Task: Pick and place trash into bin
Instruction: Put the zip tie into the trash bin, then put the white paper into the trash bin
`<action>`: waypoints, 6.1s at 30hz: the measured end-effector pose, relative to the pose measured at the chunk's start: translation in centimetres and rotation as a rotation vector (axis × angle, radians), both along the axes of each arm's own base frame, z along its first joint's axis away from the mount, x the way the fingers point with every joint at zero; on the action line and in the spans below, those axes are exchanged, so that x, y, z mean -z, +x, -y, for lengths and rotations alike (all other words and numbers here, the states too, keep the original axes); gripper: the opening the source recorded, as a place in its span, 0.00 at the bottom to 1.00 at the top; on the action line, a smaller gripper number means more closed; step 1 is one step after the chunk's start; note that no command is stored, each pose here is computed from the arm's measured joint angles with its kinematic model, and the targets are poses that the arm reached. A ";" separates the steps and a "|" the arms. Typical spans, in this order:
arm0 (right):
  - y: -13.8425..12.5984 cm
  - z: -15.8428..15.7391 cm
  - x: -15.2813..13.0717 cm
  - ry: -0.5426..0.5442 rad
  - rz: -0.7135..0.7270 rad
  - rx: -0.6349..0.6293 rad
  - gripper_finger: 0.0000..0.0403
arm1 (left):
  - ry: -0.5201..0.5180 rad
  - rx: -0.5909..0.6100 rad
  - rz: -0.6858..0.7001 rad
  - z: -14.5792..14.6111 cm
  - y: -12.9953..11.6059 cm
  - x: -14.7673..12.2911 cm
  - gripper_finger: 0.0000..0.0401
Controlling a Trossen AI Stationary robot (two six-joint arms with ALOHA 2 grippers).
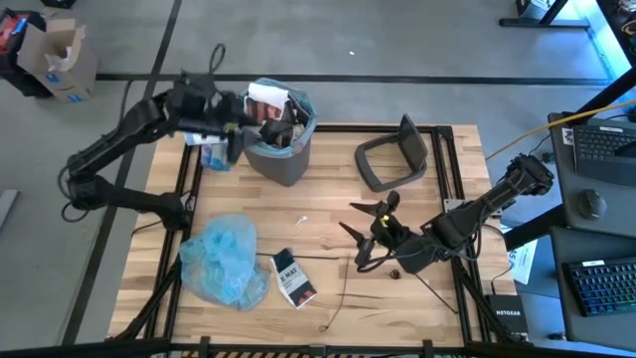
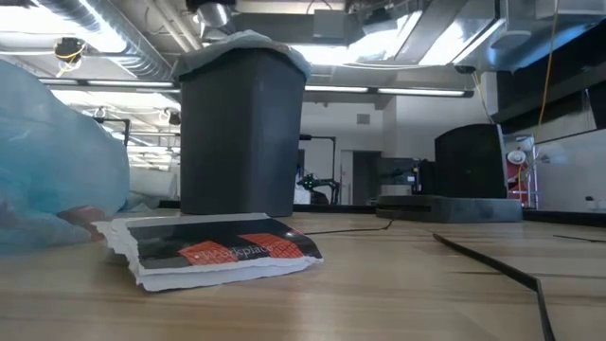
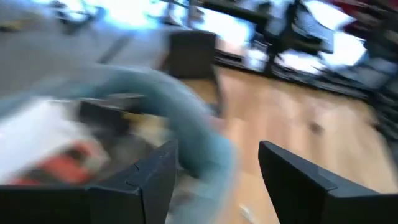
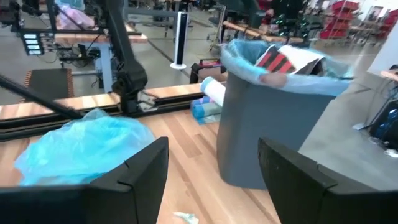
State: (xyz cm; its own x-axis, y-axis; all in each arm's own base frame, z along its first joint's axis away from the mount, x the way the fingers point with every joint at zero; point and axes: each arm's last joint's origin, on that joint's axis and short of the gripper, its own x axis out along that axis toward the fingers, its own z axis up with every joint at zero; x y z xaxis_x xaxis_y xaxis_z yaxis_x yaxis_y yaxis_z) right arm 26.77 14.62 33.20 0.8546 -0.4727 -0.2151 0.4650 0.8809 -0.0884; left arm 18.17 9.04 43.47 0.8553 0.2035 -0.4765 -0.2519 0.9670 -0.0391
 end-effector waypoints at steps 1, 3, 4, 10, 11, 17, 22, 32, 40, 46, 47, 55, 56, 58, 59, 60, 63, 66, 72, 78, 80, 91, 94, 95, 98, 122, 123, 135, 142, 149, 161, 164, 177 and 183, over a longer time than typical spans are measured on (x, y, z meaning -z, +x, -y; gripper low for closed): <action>0.1 -0.1 0.1 0.008 -0.003 -0.008 0.59 | -0.011 0.043 -0.015 1.0 0.0 0.1 0.54; 0.1 -0.1 0.3 0.017 -0.014 -0.023 0.59 | -0.038 0.118 -0.056 2.9 0.0 0.3 0.53; 0.2 -0.2 0.4 0.026 -0.014 -0.024 0.59 | -0.050 0.152 -0.082 3.9 0.1 0.5 0.52; 0.6 -0.5 1.3 0.015 -0.045 -0.029 0.59 | -0.117 0.308 -0.227 10.0 1.6 2.7 0.46; 0.7 -0.5 1.4 0.014 -0.047 -0.029 0.59 | -0.132 0.326 -0.251 10.9 2.0 3.4 0.45; 0.9 -0.7 1.7 0.009 -0.055 -0.029 0.59 | -0.161 0.318 -0.432 15.0 3.4 9.6 0.44; 0.9 -0.7 1.7 0.009 -0.055 -0.029 0.59 | -0.190 0.298 -0.424 16.2 4.1 15.1 0.44; 0.9 -0.7 1.7 0.013 -0.053 -0.029 0.59 | -0.163 0.283 -0.557 16.5 5.1 24.5 0.44; 0.9 -0.7 1.7 0.038 -0.055 -0.046 0.59 | -0.200 0.228 -0.787 16.3 3.6 28.7 0.44; 0.9 -0.7 1.8 0.034 -0.062 -0.045 0.59 | -0.207 0.239 -0.744 16.4 3.8 28.8 0.44; 0.8 -0.7 1.8 0.030 -0.069 -0.045 0.59 | -0.203 0.243 -0.741 16.4 3.9 28.8 0.44; 0.8 -0.7 1.9 0.026 -0.075 -0.045 0.59 | -0.137 0.251 -0.754 16.2 3.7 28.9 0.40; 0.8 -0.7 1.9 0.025 -0.076 -0.045 0.59 | -0.138 0.251 -0.750 16.2 3.8 29.0 0.38; 0.8 -0.7 1.9 0.025 -0.077 -0.045 0.59 | -0.138 0.250 -0.754 16.2 3.8 29.0 0.32; 0.8 -0.6 1.9 0.024 -0.079 -0.045 0.59 | -0.137 0.250 -0.759 16.2 3.9 29.2 0.29; 0.8 -0.6 1.9 0.023 -0.081 -0.045 0.59 | -0.136 0.249 -0.761 16.3 3.9 29.3 0.26; 0.7 -0.6 2.0 0.019 -0.088 -0.044 0.59 | -0.133 0.246 -0.776 16.3 4.1 29.7 0.15; 0.7 -0.6 2.1 0.017 -0.097 -0.042 0.59 | -0.133 0.247 -0.787 16.4 4.3 30.1 0.04; 0.7 -0.6 2.1 0.017 -0.097 -0.042 0.59 | -0.143 0.239 -0.775 16.6 5.0 28.0 0.02; 0.7 -0.6 2.1 0.018 -0.096 -0.043 0.59 | -0.073 0.193 -0.691 16.4 5.0 22.6 0.01; 0.7 -0.6 2.1 0.016 -0.098 -0.044 0.59 | -0.043 0.144 -0.619 16.0 4.9 20.4 0.02; 0.6 -0.5 2.3 0.003 -0.117 -0.039 0.59 | 0.066 -0.087 -0.068 13.5 1.0 9.3 0.02; 0.8 -0.1 2.3 -0.004 -0.122 -0.025 0.59 | 0.166 -0.141 0.112 12.1 -0.1 5.5 0.02; 0.9 0.1 2.3 -0.005 -0.122 -0.019 0.59 | 0.206 -0.175 0.155 11.5 -0.6 4.4 0.02; 1.2 0.7 2.3 -0.002 -0.124 -0.002 0.59 | 0.316 -0.267 0.192 9.6 -1.4 2.0 0.02; 1.9 2.0 2.6 0.092 -0.155 -0.034 0.59 | 0.433 -0.478 -0.251 0.0 1.0 3.5 0.35; 1.9 2.0 2.6 0.095 -0.158 -0.038 0.59 | 0.402 -0.455 -0.227 0.4 0.8 3.1 0.38; 1.9 1.5 3.0 0.198 -0.227 -0.197 0.59 | -0.035 0.133 -0.117 7.0 0.9 2.5 0.55; 1.5 1.4 6.4 0.340 -0.251 -0.232 0.59 | -0.155 0.237 -0.243 11.7 2.0 7.3 0.49; 0.4 1.8 11.5 0.697 -0.134 -0.153 0.59 | -0.228 0.252 -0.270 15.2 3.0 13.5 0.46; 2.8 0.9 18.0 1.006 -0.160 -0.111 0.59 | -0.208 0.291 -0.383 18.8 7.2 23.6 0.42; 4.6 0.8 19.7 1.050 -0.231 -0.107 0.59 | -0.193 0.302 -0.383 19.2 8.4 25.2 0.42; 9.4 0.4 22.4 1.138 -0.326 -0.145 0.59 | -0.171 0.346 -0.401 20.5 10.7 29.8 0.43; 10.6 0.4 23.1 1.126 -0.312 -0.182 0.59 | -0.181 0.327 -0.406 20.8 11.5 31.8 0.43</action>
